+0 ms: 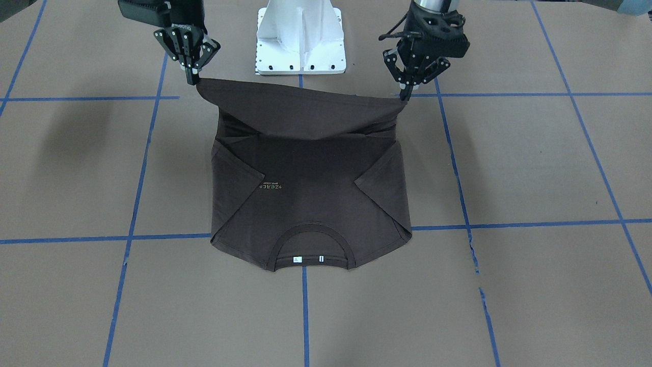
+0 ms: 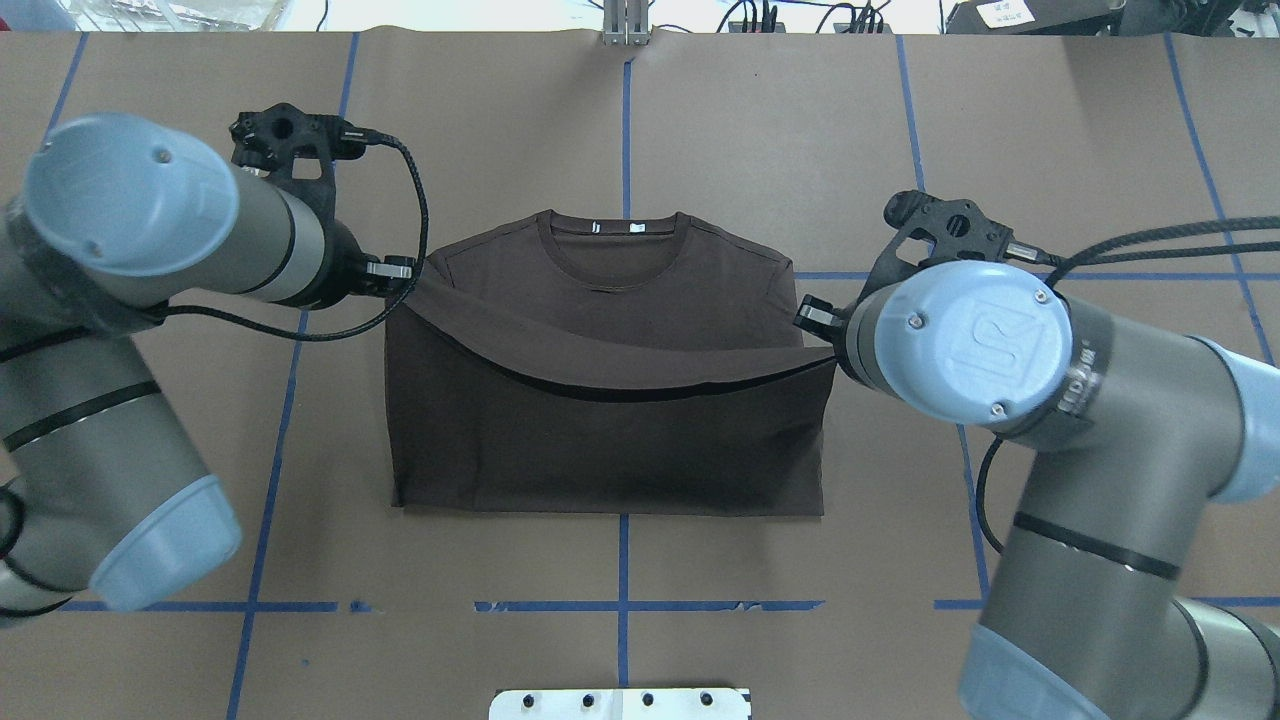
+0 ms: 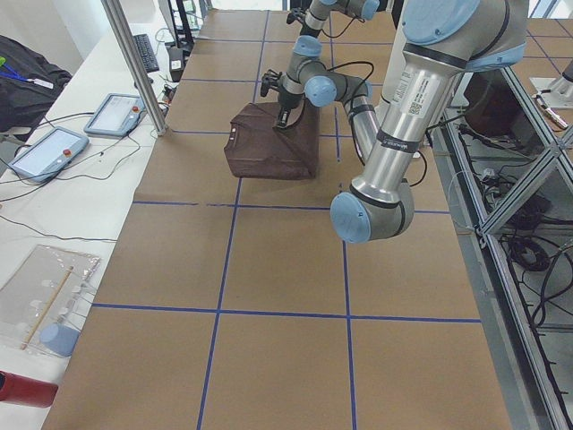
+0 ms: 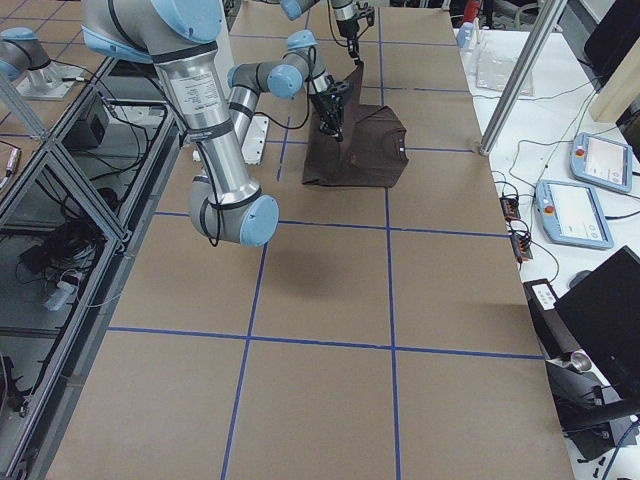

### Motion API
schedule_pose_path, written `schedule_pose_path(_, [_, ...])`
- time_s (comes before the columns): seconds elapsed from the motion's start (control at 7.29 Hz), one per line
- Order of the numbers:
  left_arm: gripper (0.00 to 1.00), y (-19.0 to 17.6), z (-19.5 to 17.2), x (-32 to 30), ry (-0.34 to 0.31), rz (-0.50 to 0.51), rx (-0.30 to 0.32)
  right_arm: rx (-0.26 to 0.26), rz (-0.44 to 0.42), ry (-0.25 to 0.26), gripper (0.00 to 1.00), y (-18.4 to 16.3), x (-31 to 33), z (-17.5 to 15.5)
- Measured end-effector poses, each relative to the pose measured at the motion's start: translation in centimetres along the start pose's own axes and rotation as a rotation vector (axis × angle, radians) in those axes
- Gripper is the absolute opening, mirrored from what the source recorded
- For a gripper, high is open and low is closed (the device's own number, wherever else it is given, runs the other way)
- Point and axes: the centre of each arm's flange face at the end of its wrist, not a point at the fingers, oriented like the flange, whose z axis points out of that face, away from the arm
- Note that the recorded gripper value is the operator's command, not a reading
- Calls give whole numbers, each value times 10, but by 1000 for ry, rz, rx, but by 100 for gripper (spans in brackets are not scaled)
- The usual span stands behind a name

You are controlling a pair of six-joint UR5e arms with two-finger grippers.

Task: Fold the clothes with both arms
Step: 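Lift the hem with both grippers and carry it toward the collar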

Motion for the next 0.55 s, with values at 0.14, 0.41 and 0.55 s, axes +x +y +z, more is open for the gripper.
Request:
schedule_pose_path(0.14, [0, -17, 32, -3, -8, -2, 12, 10, 9, 2, 0, -15, -11, 28])
schedule_pose_path(0.41, [0, -34, 88, -13, -20, -2, 22, 28, 11, 12, 0, -33, -28, 83])
schedule_pose_path(0.55, [0, -38, 114, -17, -24, -2, 22, 31, 8, 19, 0, -36, -34, 112])
